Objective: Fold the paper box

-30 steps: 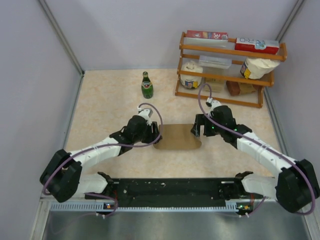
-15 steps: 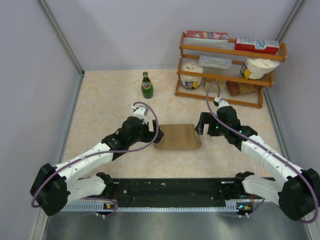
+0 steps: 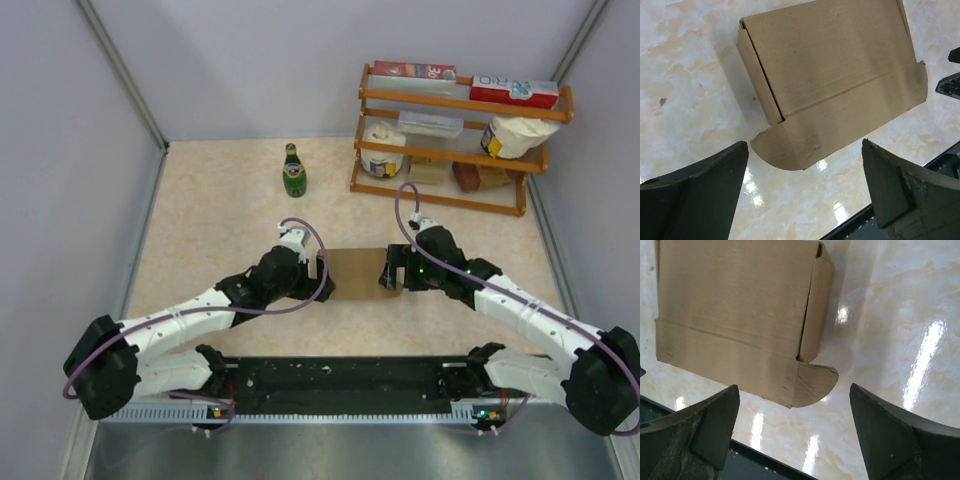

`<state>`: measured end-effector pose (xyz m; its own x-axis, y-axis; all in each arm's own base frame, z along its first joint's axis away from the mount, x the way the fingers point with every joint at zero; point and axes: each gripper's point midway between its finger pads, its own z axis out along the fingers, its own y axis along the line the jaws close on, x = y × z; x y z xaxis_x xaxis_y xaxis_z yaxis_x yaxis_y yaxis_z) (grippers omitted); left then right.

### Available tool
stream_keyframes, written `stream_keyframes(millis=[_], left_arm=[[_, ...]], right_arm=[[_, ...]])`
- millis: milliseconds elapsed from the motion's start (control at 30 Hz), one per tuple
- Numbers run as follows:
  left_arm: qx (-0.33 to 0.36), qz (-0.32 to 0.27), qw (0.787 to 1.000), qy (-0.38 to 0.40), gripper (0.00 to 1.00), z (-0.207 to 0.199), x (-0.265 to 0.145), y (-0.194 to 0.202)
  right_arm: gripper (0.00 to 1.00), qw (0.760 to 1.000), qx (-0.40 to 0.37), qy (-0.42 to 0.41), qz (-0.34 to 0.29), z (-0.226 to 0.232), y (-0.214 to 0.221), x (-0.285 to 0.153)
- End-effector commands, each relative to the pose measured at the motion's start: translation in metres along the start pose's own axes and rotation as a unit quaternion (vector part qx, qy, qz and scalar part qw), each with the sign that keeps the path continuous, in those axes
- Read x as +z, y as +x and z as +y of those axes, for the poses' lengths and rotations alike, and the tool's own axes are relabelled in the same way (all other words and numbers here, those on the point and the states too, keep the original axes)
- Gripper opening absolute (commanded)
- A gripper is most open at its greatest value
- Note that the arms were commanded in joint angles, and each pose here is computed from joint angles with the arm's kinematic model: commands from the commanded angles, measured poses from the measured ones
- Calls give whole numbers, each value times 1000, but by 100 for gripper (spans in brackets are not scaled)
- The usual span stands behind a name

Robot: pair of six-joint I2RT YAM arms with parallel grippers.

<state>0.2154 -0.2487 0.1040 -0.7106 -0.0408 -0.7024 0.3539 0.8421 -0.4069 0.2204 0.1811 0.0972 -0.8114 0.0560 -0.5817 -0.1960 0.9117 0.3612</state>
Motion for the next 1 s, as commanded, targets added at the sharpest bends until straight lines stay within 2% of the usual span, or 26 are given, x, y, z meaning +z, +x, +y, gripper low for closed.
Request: stream_keyframes(millis=[0,500,967], left_arm=[[-8,-2,1000,-6,99,-1,8,-2],[-22,23,999,-2,99,-3,21,10],[-16,31,999,-4,99,-5,25,10]], right_arm=[[88,1000,5,-6,8,2,5,7],[71,999,2,-12,34,4,14,19],[67,999,-2,-18,47,4,20,27]])
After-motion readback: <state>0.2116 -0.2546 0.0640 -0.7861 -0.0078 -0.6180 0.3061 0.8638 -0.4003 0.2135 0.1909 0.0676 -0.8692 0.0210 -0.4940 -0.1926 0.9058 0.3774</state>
